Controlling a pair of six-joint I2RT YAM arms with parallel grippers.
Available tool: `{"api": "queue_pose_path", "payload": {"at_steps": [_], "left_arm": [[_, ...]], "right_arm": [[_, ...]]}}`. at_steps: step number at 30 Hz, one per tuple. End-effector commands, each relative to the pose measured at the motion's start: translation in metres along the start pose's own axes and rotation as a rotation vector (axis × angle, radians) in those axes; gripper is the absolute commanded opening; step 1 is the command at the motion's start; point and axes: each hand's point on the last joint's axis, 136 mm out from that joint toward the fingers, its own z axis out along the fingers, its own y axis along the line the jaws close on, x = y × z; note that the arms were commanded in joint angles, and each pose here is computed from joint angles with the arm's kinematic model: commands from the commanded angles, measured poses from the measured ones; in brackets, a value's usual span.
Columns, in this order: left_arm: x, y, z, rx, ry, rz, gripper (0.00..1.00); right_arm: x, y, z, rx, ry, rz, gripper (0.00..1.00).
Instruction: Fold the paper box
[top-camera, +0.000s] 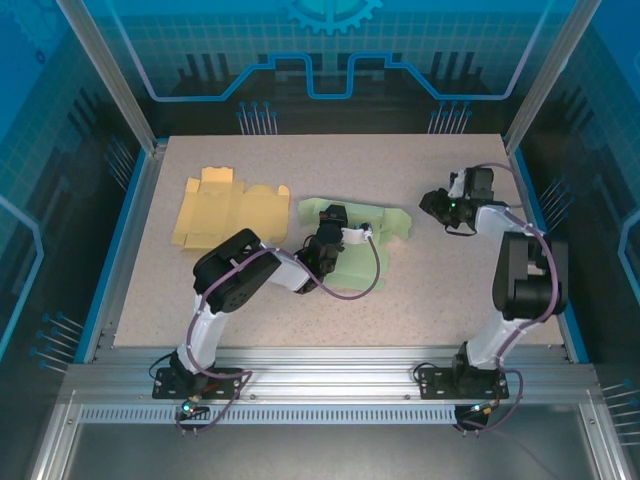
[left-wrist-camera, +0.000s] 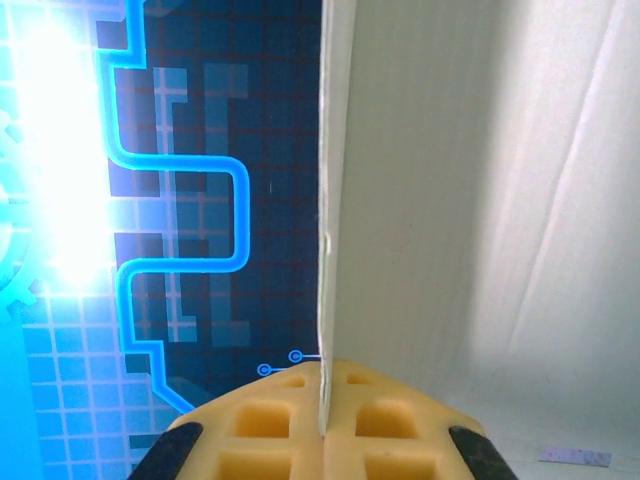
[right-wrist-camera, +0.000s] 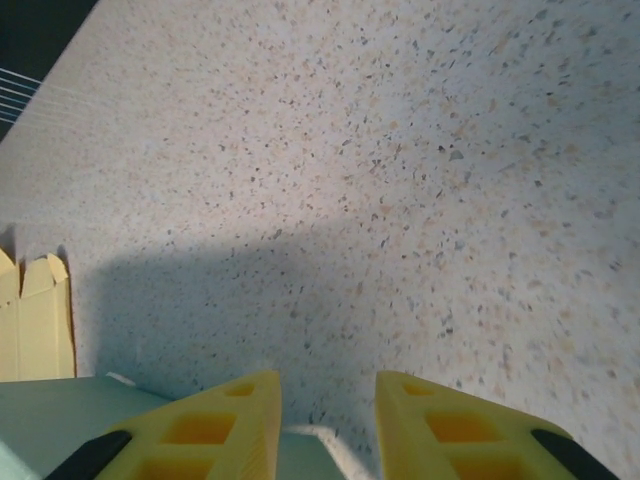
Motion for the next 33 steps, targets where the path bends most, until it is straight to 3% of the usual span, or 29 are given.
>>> {"api": "queue_pose_path", "payload": {"at_steps": [1, 7, 33], "left_arm": [[0.001, -0.006, 0.001, -0.007, -0.012, 0.002, 0.00], [0.003, -0.010, 0.003, -0.007, -0.005, 0.013, 0.00], [0.005, -0.019, 0.005, -0.010, -0.015, 0.029, 0.00]], "right_arm": [[0.002, 0.011, 0.016, -0.054, 0.067, -0.024, 0.32], [0.030, 0.025, 0.032, -0.095, 0.125, -0.058, 0.32], [0.104, 0.041, 0.018, -0.081, 0.118, -0.188, 0.42]]}}
